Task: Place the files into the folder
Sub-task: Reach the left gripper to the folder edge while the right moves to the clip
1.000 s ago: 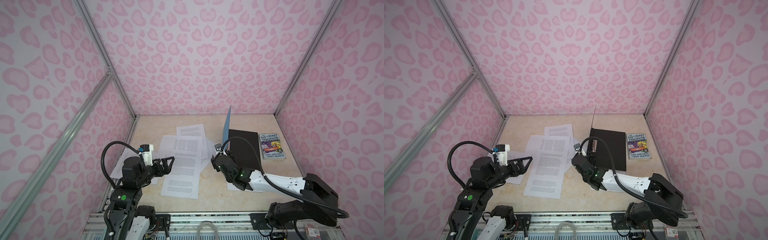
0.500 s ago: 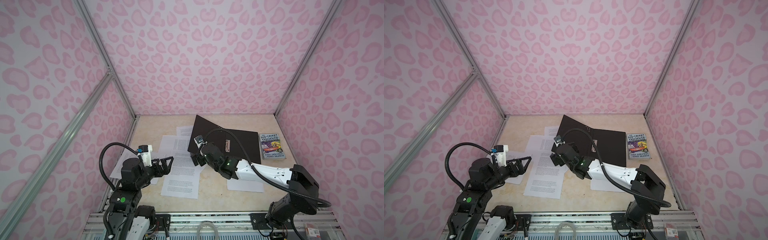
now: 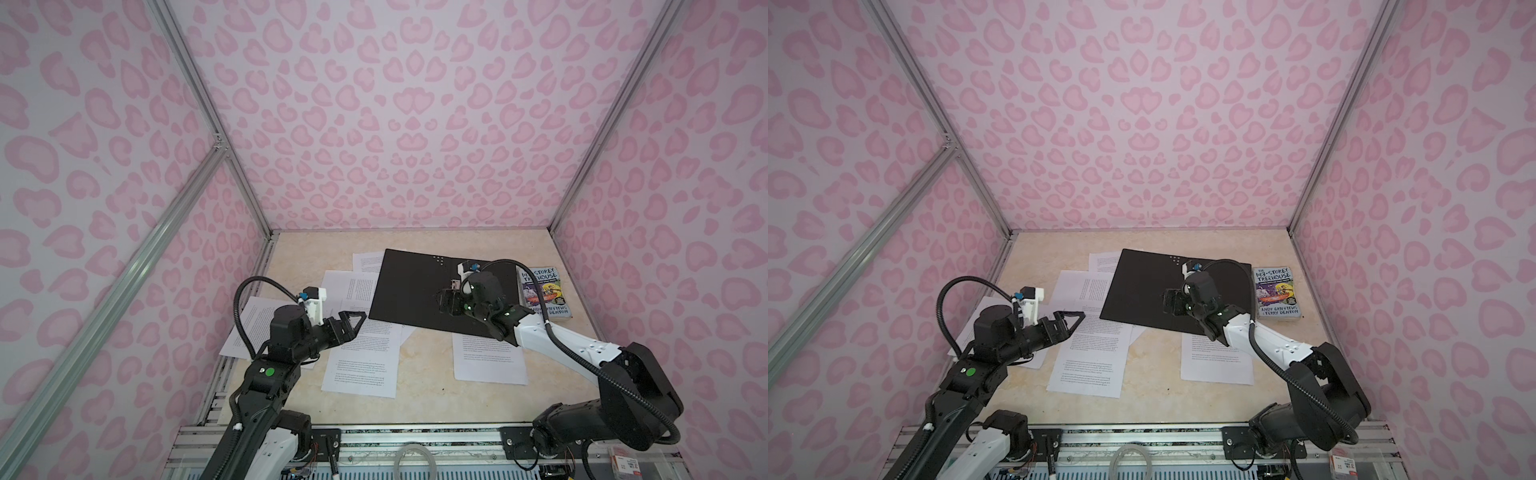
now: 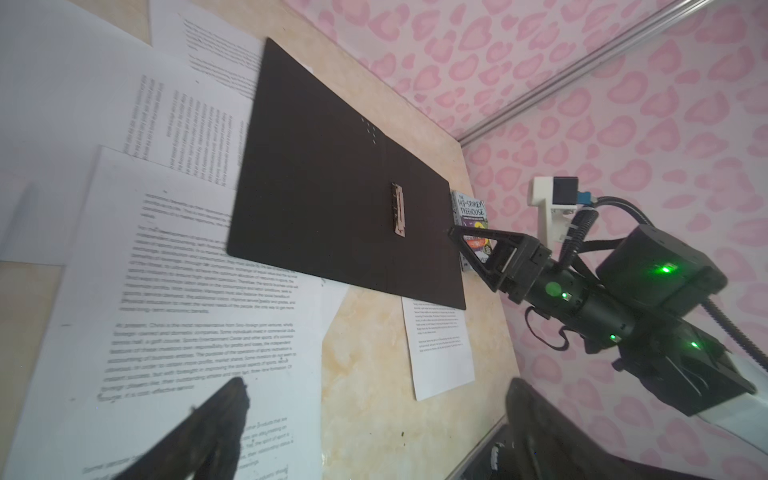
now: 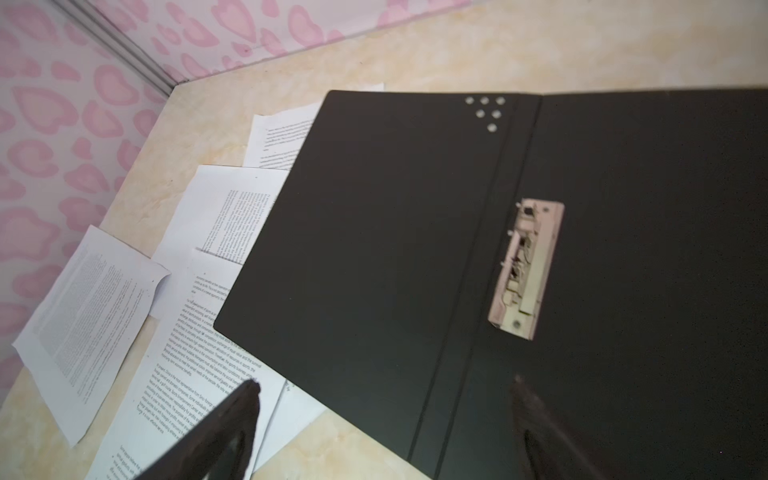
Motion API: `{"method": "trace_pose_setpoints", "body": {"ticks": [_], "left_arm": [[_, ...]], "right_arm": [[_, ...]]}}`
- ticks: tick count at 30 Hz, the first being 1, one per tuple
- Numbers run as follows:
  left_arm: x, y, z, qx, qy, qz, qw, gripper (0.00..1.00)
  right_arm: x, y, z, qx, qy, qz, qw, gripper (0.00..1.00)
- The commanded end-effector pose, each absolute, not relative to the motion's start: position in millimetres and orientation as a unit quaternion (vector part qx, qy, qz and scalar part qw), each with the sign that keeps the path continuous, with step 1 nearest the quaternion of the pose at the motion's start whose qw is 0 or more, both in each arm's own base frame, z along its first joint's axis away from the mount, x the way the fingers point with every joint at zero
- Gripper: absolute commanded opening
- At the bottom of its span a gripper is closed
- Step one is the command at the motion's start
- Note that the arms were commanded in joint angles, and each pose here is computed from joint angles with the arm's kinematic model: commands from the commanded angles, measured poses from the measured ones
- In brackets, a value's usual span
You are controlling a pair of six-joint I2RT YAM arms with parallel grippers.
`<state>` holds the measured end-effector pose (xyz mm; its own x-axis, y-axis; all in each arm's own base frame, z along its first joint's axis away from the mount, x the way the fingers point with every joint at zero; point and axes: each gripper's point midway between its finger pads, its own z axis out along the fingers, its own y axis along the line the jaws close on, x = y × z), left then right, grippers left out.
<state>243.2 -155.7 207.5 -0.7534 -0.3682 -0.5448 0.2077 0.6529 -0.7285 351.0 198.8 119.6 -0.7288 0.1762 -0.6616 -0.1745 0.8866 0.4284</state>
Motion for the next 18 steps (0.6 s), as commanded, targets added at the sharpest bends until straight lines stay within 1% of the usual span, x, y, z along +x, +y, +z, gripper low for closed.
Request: {"method": "trace_pose_setpoints", "body": {"ticks": [1,3,4,6,10,15,18], "left_arm": [[271,-192,230,-0.029,0.812,-0.442,0.379,0.97],[281,-222,216,-0.005,0.828,-0.443,0.345,0.97],[286,-235,204,0.006,0.839,-0.436,0.326,0.99],[298,-253,181,0.022,0.858,-0.415,0.303,0.98],[320,-265,137,0.021,0.884,-0.378,0.274,0.96],[342,-280,109,0.031,0.893,-0.364,0.261,0.95],[338,-293,103,0.051,0.888,-0.386,0.242,0.96]], "right_arm": [[346,201,115,0.035,0.885,0.315,0.34,0.91],[345,193,105,0.044,0.89,0.313,0.328,0.91],[344,189,99,0.047,0.894,0.308,0.321,0.91],[342,182,90,0.051,0.902,0.303,0.304,0.9],[341,171,80,0.069,0.903,0.307,0.293,0.88],[345,169,79,0.073,0.898,0.309,0.304,0.8],[351,169,78,0.08,0.894,0.311,0.314,0.73]]}}
